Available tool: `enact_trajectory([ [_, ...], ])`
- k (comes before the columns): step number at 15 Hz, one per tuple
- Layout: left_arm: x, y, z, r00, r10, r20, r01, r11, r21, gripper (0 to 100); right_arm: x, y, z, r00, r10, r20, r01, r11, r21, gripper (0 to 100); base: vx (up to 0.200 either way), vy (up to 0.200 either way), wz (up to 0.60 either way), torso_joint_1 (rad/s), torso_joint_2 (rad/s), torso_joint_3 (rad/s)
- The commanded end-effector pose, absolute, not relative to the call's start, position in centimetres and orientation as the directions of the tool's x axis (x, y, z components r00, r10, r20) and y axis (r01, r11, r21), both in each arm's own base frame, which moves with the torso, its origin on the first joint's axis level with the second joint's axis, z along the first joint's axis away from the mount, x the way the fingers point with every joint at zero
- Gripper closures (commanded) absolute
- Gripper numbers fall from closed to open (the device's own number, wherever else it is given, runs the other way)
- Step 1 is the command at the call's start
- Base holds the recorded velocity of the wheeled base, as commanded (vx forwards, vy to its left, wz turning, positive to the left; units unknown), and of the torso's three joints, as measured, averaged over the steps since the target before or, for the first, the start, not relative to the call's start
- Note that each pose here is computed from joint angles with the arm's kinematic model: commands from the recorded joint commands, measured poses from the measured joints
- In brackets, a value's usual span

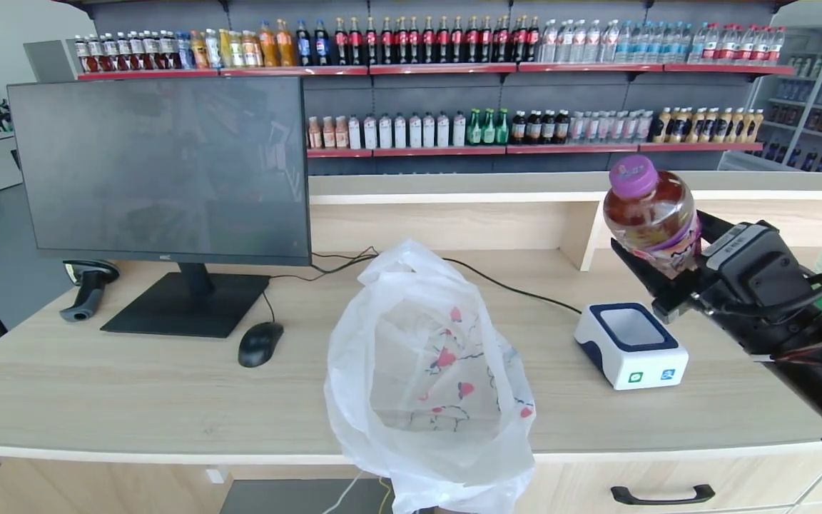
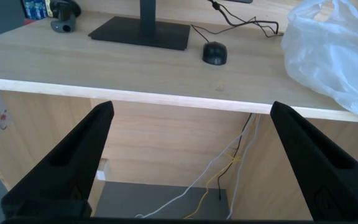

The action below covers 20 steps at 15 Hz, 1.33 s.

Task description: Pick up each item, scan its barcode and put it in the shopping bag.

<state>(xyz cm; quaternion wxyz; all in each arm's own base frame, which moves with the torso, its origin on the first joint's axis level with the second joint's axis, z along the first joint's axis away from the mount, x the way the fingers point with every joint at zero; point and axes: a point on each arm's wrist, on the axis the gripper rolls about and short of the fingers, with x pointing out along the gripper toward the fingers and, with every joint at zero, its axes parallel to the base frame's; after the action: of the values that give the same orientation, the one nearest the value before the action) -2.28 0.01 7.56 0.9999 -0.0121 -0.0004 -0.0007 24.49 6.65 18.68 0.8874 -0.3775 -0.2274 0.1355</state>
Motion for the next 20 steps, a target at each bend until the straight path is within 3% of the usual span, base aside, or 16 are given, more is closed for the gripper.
enact_trajectory([
  [1, -2.3, 0.0, 7.6, 1.000, 0.002, 0.002, -0.001, 1.000, -0.025, 0, 24.7, 6.8, 17.8, 0.868, 0.418, 0.269, -0.091, 0.666, -0.741, 100, 0.000, 0.000, 0.00, 0.000, 0.00, 0.000],
  [5, -2.3, 0.0, 7.6, 1.000, 0.003, 0.003, -0.003, 0.999, -0.032, 0, 24.7, 6.6, 17.4, 0.875, 0.413, 0.253, -0.036, 0.578, -0.815, 100, 0.000, 0.000, 0.00, 0.000, 0.00, 0.000],
  [11, -2.3, 0.0, 7.6, 1.000, 0.003, 0.003, -0.003, 0.999, -0.032, 0, 24.3, 6.6, 15.3, 0.889, 0.430, 0.160, -0.087, 0.501, -0.861, 100, 0.000, 0.000, 0.00, 0.000, 0.00, 0.000],
  [15, -2.3, 0.0, 7.6, 1.000, 0.003, 0.003, -0.003, 0.999, -0.034, 0, 26.7, 6.2, 14.2, 0.822, 0.555, 0.130, -0.110, 0.378, -0.919, 100, 0.000, 0.000, 0.00, 0.000, 0.00, 0.000],
  [20, -2.3, 0.0, 7.6, 1.000, 0.003, 0.003, -0.003, 0.999, -0.035, 0, 27.3, 5.8, 13.6, 0.815, 0.570, 0.108, -0.103, 0.326, -0.940, 100, 0.000, 0.000, 0.00, 0.000, 0.00, 0.000],
])
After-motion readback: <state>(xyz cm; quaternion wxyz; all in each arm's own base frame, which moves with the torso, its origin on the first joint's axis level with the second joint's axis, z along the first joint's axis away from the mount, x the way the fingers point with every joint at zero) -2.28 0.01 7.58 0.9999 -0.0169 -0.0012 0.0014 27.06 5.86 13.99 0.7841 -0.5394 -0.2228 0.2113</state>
